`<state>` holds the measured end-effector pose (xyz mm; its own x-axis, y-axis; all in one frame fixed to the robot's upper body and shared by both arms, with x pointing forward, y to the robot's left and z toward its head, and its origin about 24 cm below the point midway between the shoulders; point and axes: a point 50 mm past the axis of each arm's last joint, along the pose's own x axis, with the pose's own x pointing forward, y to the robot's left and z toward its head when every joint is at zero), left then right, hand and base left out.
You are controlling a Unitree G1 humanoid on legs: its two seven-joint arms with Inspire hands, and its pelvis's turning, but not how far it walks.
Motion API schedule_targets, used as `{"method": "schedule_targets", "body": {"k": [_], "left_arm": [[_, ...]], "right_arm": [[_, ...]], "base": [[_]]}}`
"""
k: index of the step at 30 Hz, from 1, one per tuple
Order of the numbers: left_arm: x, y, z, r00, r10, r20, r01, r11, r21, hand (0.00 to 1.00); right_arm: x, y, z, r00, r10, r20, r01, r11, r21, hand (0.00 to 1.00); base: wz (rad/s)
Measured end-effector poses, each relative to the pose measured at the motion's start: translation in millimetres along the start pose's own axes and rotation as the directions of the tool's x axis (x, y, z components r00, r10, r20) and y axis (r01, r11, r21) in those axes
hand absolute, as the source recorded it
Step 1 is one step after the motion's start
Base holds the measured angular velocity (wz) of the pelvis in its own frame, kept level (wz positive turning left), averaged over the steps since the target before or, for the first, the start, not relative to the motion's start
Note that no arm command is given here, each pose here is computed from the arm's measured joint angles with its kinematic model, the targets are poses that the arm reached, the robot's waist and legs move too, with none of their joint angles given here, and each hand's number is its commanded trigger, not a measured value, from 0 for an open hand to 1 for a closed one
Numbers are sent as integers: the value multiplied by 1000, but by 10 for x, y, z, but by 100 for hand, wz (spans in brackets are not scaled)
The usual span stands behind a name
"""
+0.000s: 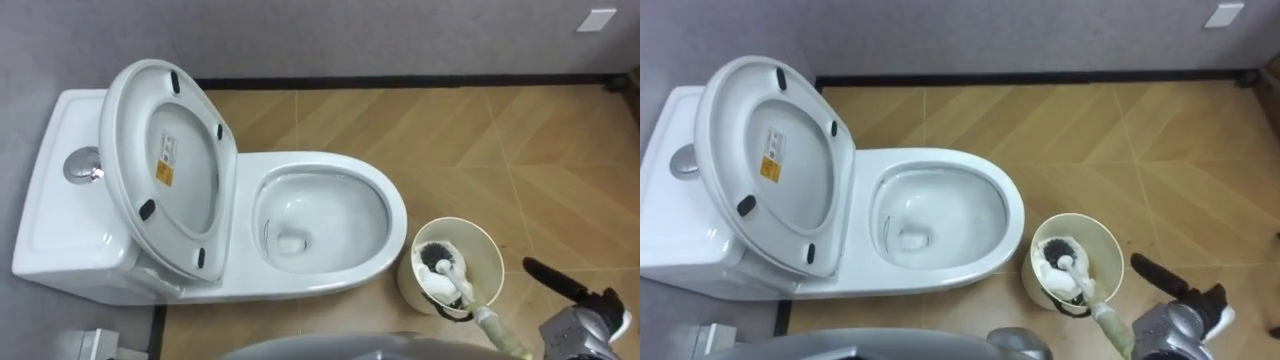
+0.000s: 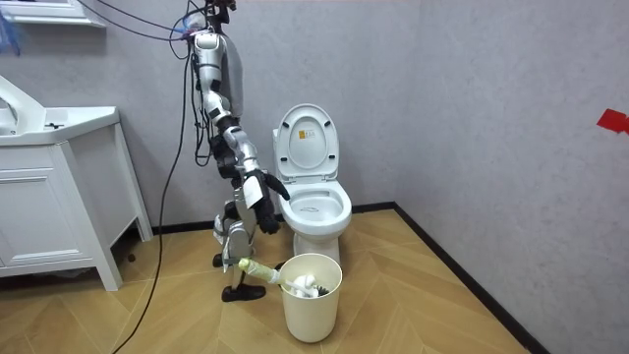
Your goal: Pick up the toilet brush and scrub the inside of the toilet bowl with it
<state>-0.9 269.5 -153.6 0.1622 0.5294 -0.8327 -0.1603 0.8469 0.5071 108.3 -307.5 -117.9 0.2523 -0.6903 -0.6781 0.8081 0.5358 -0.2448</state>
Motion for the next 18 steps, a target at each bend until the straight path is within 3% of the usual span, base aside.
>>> {"method": "schedule_targets", "body": {"k": [4,12,18], "left_arm": [[2,11,5,1000,2,4,-2,1000,0,0],[35,110,80,999,11,44,-14,997,71,0],[53,132,174,997,6,74,-13,996,91,0]], "right_arm": [[-3,30,41,999,30,33,-29,998,-53,0],[-34,180,77,981,167,94,-131,942,-308,0],[38,163,136,982,174,71,-139,928,-347,0]], "base": [[2],[0],[0]]}}
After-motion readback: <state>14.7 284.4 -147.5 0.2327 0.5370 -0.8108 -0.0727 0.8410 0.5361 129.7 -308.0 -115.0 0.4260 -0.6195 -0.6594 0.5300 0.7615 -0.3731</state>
